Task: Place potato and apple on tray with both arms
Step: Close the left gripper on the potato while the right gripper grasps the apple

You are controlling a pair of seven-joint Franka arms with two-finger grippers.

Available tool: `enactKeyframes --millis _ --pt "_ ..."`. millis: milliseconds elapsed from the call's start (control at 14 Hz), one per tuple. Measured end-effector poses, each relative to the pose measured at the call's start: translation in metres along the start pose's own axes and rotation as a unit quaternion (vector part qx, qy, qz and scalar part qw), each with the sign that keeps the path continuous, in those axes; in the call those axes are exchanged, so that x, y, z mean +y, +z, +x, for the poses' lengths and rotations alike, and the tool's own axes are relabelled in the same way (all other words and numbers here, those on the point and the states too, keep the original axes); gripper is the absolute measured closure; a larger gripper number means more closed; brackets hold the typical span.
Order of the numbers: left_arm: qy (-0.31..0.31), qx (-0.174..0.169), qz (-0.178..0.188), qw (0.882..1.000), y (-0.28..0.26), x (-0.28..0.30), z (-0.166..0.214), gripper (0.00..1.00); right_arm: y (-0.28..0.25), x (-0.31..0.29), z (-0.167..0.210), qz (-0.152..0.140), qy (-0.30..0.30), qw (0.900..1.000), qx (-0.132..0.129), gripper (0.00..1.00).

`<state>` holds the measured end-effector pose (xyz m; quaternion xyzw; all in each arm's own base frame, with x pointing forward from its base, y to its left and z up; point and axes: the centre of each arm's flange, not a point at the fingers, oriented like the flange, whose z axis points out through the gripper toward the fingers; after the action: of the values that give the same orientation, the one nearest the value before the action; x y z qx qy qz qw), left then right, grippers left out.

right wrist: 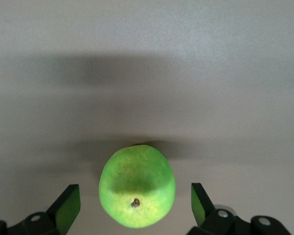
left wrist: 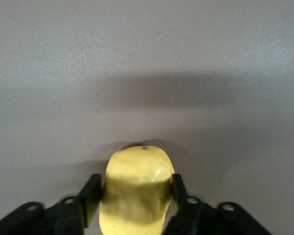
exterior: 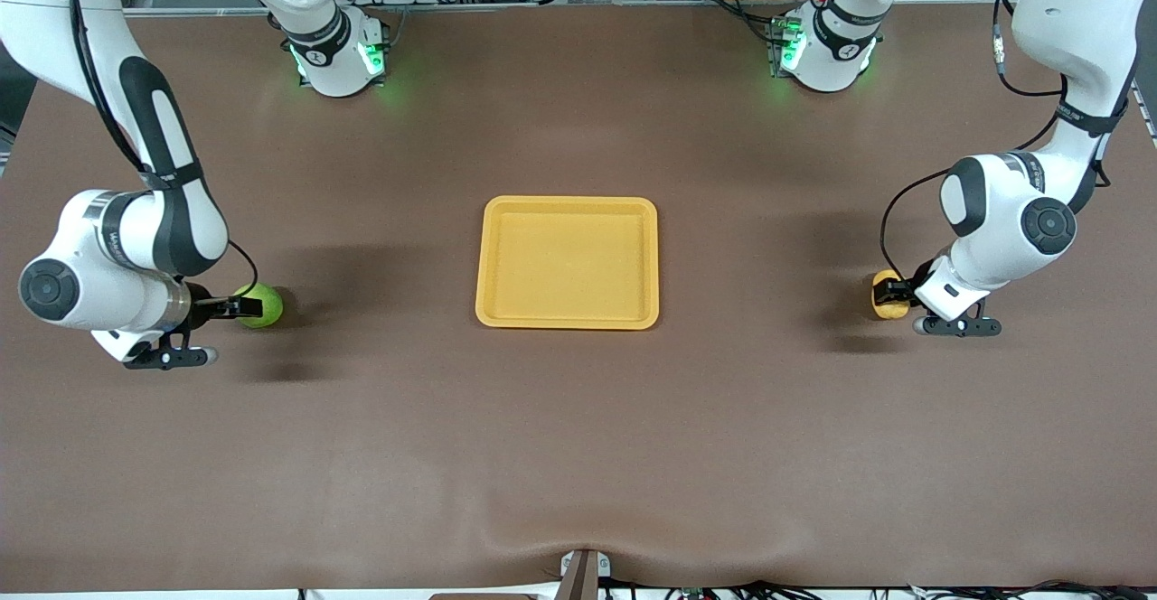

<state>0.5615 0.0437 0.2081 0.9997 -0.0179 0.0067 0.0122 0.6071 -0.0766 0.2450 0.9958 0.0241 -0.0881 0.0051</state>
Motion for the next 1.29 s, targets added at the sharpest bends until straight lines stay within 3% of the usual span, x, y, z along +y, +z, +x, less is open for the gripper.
enactKeyframes --millis 214,643,1071,1286 --pt "0.001 0.001 0.000 1.000 -0.001 0.001 0.001 0.45 0.014 -0.002 -0.011 0.000 -0.001 1.000 0.005 0.00" --pt "0.001 0.005 0.000 1.000 -0.003 0.001 0.003 0.45 0.031 -0.003 -0.022 0.001 0.000 1.000 0.002 0.00" --pt "0.011 0.006 -0.002 1.000 -0.031 0.019 0.016 0.45 0.040 0.006 -0.025 -0.001 0.008 1.000 0.015 0.00" --pt "-0.005 -0.010 -0.008 1.000 -0.053 0.045 0.026 0.45 0.037 0.007 -0.022 -0.003 0.009 0.999 0.030 0.17"
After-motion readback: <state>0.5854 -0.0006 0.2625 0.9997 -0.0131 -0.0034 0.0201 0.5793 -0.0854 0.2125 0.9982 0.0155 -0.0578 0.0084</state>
